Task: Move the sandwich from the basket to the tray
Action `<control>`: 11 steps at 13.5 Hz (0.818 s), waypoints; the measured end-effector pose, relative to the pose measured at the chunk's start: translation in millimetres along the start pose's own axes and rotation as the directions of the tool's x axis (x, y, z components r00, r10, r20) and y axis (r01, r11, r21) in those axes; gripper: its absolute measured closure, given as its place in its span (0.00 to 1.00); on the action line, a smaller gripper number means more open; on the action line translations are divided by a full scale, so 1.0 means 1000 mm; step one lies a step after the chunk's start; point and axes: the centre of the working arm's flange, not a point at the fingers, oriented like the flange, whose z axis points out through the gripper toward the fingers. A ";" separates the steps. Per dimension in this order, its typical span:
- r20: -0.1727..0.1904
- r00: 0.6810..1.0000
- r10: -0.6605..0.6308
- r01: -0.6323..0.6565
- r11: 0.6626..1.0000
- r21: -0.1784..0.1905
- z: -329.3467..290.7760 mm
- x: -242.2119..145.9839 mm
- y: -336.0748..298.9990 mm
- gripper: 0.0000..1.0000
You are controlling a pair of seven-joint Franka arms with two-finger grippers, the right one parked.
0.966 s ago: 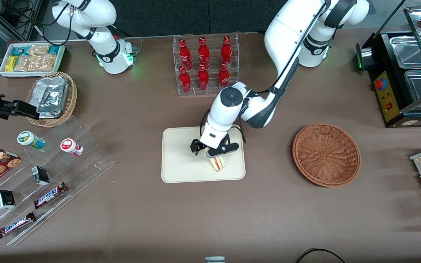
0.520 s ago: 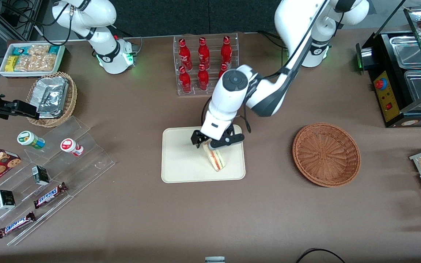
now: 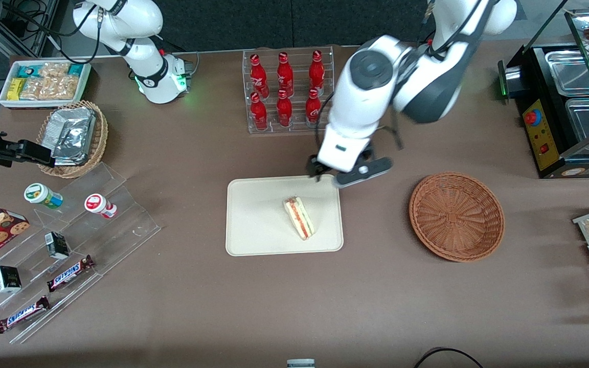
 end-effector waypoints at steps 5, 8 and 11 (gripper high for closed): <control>0.071 0.993 0.096 -0.101 0.993 0.064 -0.095 0.048 -0.128 0.01; 0.108 0.979 0.174 -0.182 0.981 0.062 -0.134 0.074 -0.211 0.01; 0.118 0.967 0.227 -0.234 0.971 0.044 -0.152 0.099 -0.279 0.01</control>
